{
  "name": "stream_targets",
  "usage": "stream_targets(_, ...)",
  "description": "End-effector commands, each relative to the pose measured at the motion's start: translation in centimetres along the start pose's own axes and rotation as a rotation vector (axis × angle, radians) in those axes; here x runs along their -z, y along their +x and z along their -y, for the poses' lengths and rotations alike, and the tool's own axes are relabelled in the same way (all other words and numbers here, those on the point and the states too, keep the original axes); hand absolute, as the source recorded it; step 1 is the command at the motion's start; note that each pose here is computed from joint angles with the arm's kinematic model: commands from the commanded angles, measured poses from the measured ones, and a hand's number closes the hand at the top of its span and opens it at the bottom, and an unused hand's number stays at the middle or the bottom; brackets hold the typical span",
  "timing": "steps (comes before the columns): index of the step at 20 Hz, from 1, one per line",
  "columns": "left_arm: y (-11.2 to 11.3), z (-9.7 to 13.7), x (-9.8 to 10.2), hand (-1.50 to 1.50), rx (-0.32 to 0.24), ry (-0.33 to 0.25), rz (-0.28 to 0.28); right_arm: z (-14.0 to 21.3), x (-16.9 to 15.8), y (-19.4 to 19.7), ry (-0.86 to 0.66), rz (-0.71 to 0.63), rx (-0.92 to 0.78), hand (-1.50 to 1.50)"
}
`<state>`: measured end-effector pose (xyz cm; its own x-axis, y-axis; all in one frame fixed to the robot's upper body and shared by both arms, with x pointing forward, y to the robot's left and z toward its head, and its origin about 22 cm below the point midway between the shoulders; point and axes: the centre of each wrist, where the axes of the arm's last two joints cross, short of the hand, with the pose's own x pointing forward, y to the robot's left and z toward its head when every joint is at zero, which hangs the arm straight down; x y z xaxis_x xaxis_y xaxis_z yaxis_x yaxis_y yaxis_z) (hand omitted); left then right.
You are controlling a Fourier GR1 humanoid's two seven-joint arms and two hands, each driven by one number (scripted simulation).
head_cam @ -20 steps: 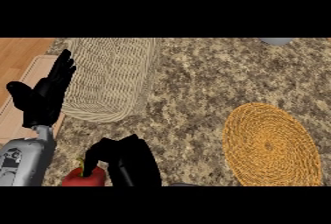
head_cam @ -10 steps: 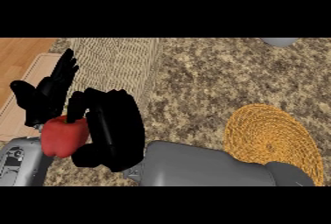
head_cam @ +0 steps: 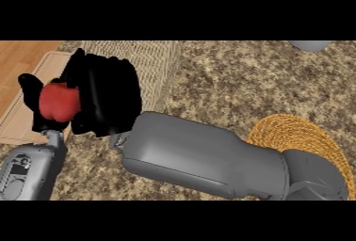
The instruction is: Pick the bell pepper from the placemat and place it in the basket
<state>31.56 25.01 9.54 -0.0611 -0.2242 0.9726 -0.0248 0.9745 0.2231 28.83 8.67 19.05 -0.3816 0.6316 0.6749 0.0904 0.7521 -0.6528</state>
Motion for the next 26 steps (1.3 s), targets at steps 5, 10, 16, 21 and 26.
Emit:
stream_targets(5, -1.2, 1.7, 0.3, 0.00, -0.013, -0.040, -0.038, -0.1, 3.3, -0.5, -0.064, -0.132, -0.047, 1.50)
stream_targets(10, -1.3, 0.4, 0.2, 0.00, -0.007, -0.045, -0.051, -0.1, 4.2, -0.9, -0.073, -0.171, -0.036, 1.50)
stream_targets(16, -2.0, 0.6, 0.0, 0.00, -0.008, -0.033, -0.047, 0.1, 4.6, -1.4, -0.050, -0.178, 0.030, 1.50)
stream_targets(21, -1.8, 0.5, -0.2, 0.00, -0.012, -0.006, -0.062, -0.7, 5.9, -2.0, -0.053, 0.149, -0.547, 1.50)
stream_targets(26, -1.9, 1.4, 0.1, 0.00, -0.010, -0.024, -0.067, -0.3, 6.9, -1.5, -0.093, 0.252, -0.702, 1.50)
